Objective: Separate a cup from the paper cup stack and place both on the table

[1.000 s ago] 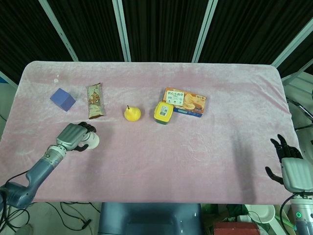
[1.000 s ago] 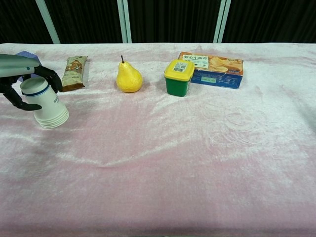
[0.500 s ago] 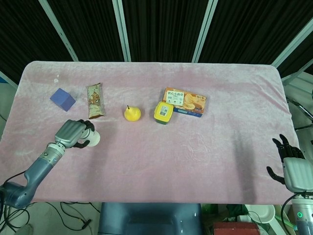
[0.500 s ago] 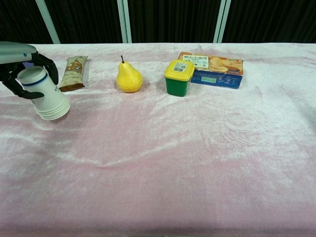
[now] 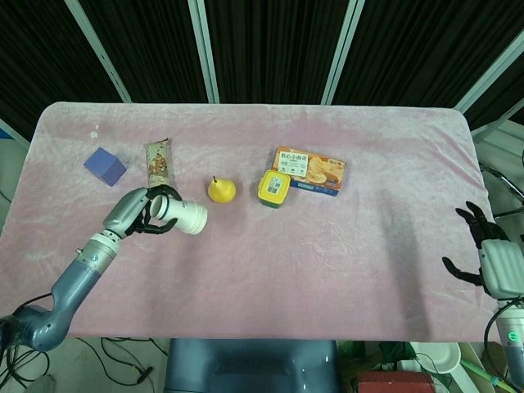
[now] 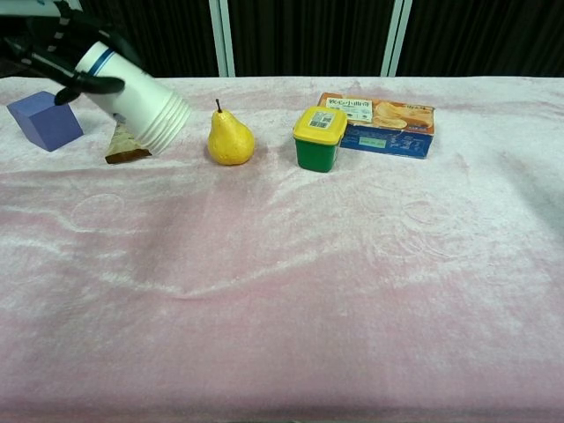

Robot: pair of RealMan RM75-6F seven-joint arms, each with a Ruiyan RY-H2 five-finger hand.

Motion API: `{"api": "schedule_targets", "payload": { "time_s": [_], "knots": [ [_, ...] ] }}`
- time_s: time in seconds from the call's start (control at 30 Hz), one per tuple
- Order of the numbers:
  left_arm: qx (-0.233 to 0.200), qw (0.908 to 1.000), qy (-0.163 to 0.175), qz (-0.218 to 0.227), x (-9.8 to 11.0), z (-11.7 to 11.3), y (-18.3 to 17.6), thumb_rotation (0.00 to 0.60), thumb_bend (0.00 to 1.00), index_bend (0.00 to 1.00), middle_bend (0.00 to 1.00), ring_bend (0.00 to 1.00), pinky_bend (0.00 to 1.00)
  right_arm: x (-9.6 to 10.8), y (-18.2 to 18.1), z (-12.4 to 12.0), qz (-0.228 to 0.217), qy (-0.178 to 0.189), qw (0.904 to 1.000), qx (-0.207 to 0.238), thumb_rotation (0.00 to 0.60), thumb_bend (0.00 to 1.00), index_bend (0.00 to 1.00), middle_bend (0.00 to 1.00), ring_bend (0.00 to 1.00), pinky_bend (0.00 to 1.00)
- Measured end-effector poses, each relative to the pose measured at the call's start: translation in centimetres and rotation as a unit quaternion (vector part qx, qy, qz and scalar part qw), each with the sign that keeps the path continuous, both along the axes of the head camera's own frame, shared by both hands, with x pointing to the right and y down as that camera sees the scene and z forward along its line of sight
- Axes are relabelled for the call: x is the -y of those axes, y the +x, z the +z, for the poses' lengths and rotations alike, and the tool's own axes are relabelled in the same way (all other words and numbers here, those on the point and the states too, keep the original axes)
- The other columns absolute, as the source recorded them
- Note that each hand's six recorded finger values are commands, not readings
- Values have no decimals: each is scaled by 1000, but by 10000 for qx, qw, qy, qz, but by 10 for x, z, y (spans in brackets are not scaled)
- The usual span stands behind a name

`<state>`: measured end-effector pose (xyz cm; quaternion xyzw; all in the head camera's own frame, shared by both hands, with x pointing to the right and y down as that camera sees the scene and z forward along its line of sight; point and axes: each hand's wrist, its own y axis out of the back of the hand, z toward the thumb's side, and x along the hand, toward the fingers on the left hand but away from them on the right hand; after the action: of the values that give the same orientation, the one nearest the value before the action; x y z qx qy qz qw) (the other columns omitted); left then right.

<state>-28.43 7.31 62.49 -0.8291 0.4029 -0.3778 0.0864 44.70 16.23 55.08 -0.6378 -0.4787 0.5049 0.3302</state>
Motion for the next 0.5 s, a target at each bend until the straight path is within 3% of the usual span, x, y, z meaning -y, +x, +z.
{"api": "schedule_targets", "payload": {
  "time_s": [0.17, 0.33, 0.43, 0.5],
  "knots": [
    [-1147, 9920, -290, -448, 15, -13, 45, 600, 478, 550, 550, 439, 712, 36, -7, -13, -242, 127, 9987, 434, 600, 163, 171, 46, 197, 195],
    [-1763, 9811, -463, -647, 36, -21, 79, 600, 478, 550, 548, 435, 704, 66, -22, -26, -598, 254, 9963, 561, 600, 162, 204, 46, 197, 196],
    [-2237, 9677, -760, -885, 44, -24, 95, 600, 478, 550, 544, 426, 696, 73, -33, -29, -670, 344, 9939, 800, 600, 163, 220, 46, 197, 195],
    [-2624, 9531, -1046, -1087, 48, -26, 104, 600, 478, 549, 540, 422, 693, 79, -44, -31, -742, 409, 9912, 1021, 600, 163, 237, 46, 197, 195]
  ]
}}
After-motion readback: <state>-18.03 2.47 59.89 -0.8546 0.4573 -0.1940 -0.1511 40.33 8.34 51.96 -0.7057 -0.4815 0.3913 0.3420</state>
